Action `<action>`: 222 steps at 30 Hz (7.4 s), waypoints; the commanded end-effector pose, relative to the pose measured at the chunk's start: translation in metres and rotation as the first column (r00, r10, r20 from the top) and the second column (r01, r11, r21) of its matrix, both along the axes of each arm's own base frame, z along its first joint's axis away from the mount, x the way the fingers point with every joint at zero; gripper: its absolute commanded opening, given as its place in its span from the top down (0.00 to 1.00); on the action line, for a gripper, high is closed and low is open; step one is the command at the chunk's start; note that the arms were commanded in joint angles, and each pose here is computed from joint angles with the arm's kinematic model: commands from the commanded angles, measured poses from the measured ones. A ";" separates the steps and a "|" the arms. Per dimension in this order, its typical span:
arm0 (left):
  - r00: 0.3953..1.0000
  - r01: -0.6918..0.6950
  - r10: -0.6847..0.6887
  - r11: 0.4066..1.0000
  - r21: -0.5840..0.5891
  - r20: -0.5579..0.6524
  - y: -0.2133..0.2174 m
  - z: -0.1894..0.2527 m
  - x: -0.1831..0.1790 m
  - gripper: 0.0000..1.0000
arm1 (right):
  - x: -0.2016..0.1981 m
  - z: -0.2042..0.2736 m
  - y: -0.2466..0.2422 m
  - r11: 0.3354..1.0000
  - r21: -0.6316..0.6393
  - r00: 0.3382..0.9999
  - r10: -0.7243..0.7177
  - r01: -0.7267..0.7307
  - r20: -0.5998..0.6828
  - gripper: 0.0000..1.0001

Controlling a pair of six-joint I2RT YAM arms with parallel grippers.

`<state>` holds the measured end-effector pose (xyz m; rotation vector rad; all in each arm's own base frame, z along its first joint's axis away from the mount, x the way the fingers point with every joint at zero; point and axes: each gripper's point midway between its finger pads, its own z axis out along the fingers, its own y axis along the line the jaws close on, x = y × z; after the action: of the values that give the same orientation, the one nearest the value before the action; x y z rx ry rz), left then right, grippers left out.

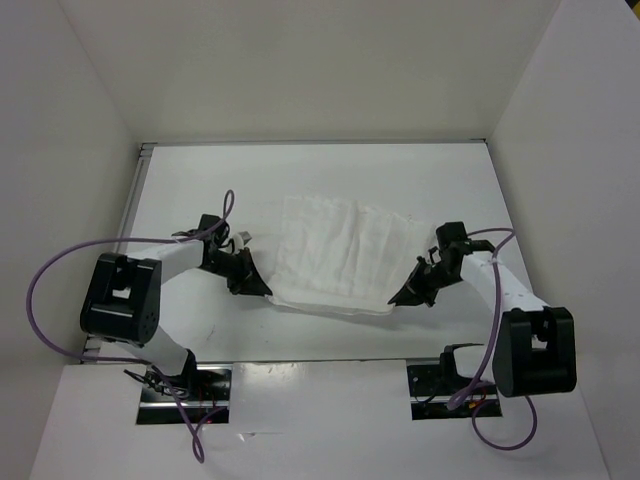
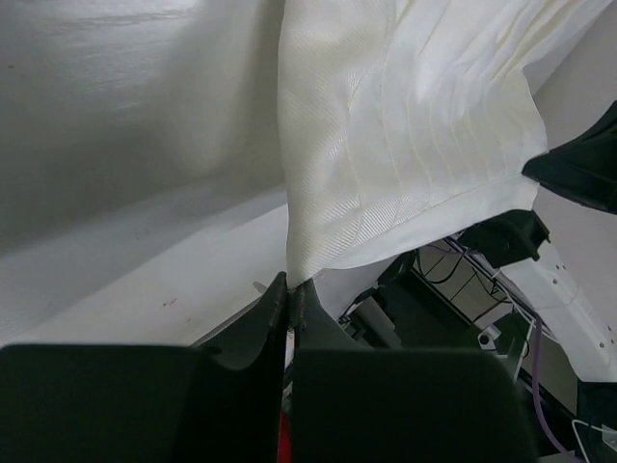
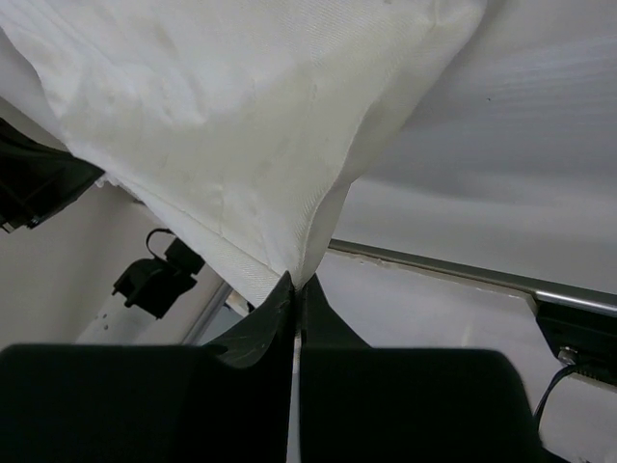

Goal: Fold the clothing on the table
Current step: Flatten the skirt out, then fold the skirt

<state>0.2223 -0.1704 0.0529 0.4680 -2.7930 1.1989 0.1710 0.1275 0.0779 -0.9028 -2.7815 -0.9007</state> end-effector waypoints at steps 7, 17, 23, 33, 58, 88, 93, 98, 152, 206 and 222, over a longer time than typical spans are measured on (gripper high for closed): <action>0.982 -0.025 0.013 0.998 0.063 0.187 0.016 0.039 0.020 1.00 | -0.005 0.020 -0.022 0.991 -0.135 0.998 -0.002 0.009 0.056 1.00; 0.909 0.056 -0.032 0.997 -0.044 0.415 0.003 0.111 0.034 1.00 | 0.037 0.093 -0.022 0.991 -0.136 0.943 0.038 0.008 0.332 1.00; 0.583 0.342 -0.095 0.930 -0.137 0.807 -0.017 0.252 0.001 1.00 | 0.030 0.201 -0.012 0.990 -0.135 0.674 0.134 -0.052 0.726 1.00; 0.190 0.399 -0.041 0.916 -0.039 0.981 -0.010 0.351 -0.072 1.00 | -0.058 0.341 0.000 0.996 -0.023 0.105 0.032 -0.085 0.994 1.00; 0.244 0.004 0.079 0.997 -0.082 0.967 0.021 0.397 0.157 1.00 | 0.170 0.355 -0.053 0.920 -0.128 0.217 0.048 0.370 0.975 1.00; 0.920 -0.032 0.054 0.997 -0.063 0.389 -0.009 0.126 0.041 1.00 | -0.049 0.083 0.016 0.995 -0.002 0.965 -0.101 0.104 0.243 1.00; 0.858 -0.133 0.134 0.990 -0.038 0.495 0.001 0.150 0.130 1.00 | 0.062 0.073 -0.004 0.965 -0.252 0.954 0.012 0.067 0.300 1.00; 0.757 -0.174 0.153 0.984 -0.029 0.635 0.008 0.194 0.225 1.00 | 0.211 0.157 -0.030 0.910 -0.363 0.817 0.050 0.200 0.574 1.00; 0.913 -0.240 0.188 0.965 0.103 0.363 0.014 0.090 0.169 0.98 | 0.130 0.053 -0.040 0.919 -0.392 0.969 0.052 0.049 0.243 1.00; 0.707 -0.534 0.387 0.841 0.088 0.592 0.054 0.157 0.274 0.19 | 0.316 0.130 -0.068 0.836 -0.452 0.785 0.043 0.310 0.618 0.54; 0.812 -0.262 0.111 0.947 0.187 0.572 0.033 0.065 0.162 0.19 | 0.214 0.036 0.068 0.902 -0.320 0.819 0.407 -0.289 0.406 0.58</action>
<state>0.3541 -0.1312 0.0941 0.6622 -3.3812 1.0082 0.3871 0.1812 0.1216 -0.2692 -3.3961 -0.7514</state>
